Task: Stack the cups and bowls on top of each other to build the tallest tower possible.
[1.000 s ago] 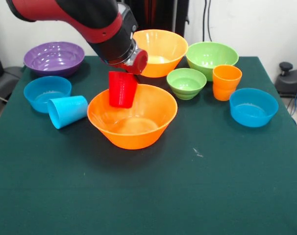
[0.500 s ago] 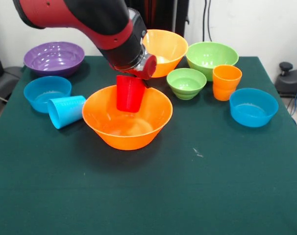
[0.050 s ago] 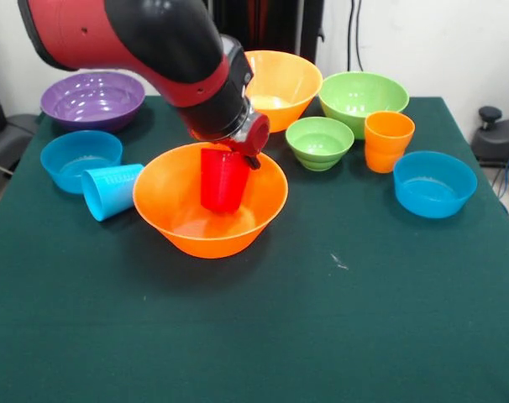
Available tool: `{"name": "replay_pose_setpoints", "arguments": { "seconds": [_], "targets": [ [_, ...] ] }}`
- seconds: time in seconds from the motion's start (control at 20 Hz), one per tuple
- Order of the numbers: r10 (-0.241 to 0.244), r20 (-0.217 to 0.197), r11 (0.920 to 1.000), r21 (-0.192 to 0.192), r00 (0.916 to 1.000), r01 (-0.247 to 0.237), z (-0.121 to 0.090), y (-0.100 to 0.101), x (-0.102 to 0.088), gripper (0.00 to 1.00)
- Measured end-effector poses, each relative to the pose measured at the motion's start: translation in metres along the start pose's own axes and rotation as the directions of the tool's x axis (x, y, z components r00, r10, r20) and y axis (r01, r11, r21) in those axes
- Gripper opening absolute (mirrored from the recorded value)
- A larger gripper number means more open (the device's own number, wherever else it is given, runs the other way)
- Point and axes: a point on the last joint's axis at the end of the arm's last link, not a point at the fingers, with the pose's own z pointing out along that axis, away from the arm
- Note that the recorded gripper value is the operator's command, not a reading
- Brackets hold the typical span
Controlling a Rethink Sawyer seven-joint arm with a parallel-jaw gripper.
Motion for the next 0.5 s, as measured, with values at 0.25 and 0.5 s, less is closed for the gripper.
{"name": "replay_pose_setpoints", "arguments": {
  "seconds": [0.25,0.5],
  "targets": [
    [0.006,0.002,0.9999,-0.009,1.0,-0.006,0.003,0.002,-0.01,0.0],
    [0.009,0.006,0.9999,-0.011,0.9999,-0.009,0.001,0.002,-0.014,0.0]
  ]
}}
